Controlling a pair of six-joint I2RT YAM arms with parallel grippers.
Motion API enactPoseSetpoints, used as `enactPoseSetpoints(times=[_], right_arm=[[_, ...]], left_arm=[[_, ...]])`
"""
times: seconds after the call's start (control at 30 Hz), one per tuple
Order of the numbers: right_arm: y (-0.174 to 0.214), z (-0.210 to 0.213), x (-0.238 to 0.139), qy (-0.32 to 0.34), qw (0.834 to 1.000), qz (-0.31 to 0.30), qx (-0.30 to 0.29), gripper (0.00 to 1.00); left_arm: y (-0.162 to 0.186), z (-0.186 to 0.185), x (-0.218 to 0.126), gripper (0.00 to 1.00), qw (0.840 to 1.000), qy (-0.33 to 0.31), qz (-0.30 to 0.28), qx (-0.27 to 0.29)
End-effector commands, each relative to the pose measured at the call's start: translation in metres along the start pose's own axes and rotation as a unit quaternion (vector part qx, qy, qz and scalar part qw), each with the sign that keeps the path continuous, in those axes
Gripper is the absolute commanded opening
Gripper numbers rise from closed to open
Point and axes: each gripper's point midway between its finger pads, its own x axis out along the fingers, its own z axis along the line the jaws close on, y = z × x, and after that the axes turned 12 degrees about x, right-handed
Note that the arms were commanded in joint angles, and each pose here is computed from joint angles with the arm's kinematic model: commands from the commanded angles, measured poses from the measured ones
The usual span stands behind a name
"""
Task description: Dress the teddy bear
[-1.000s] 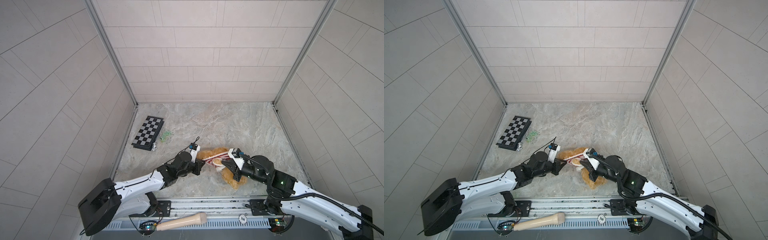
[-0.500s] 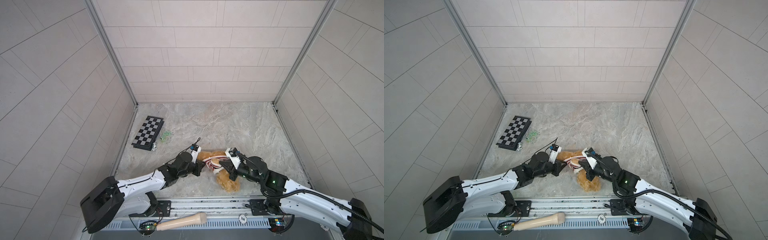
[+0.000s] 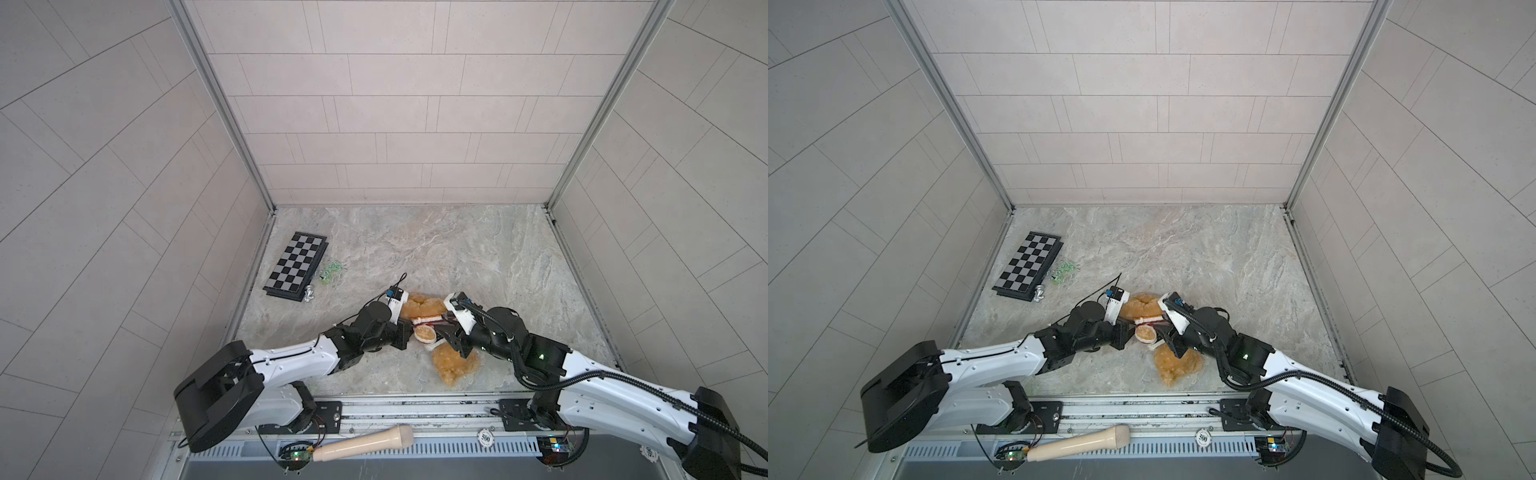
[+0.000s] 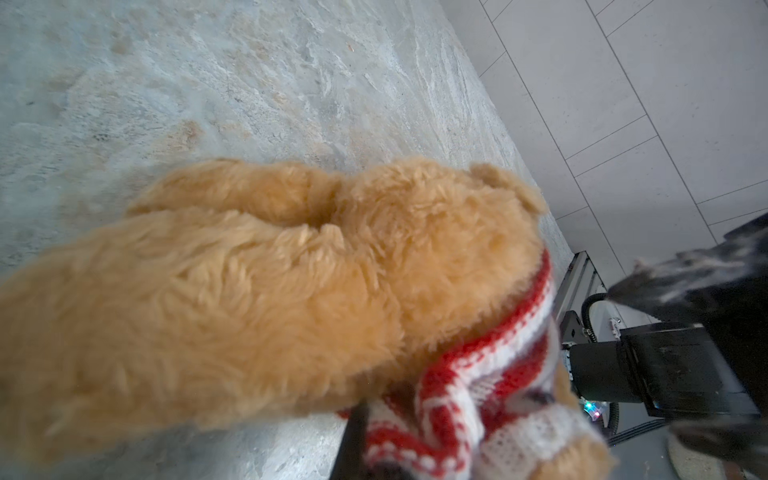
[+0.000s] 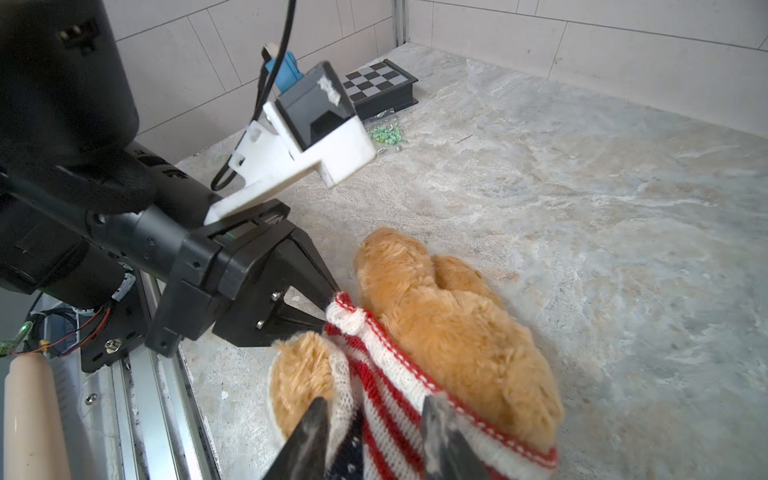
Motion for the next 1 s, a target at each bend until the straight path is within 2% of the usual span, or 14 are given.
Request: enactPoseSetpoints(times=[0.0,0.27,0.63,0.77,0.97], right_arm=[[0.005,0.008,-0.002,-0.018,0.999,0.025,-0.029,0.41],[0.004,0.034,-0.004,-0.076,0.996,0.028,-0.049,0.40],[0.002,0.021,0.002,-0.031,0.997,0.033,-0.057,0.29],[-0.001,0.022,0.002,-0.033,0.998,0.023,-0.047,0.28],[0.009,0.021,0.011,-0.032,0.997,0.046,-0.047,0.22]], left_arm=[[-0.026,-0.021,0.001,0.00,0.998,0.041,-0.040,-0.005],[-0.038,-0.038,-0.001,0.00,0.996,0.072,-0.056,-0.016],[-0.037,-0.047,-0.002,0.00,0.995,0.084,-0.056,-0.014],[-0.037,-0.048,-0.002,0.00,0.995,0.085,-0.056,-0.014],[-0.038,-0.049,-0.004,0.00,0.994,0.087,-0.059,-0.014]])
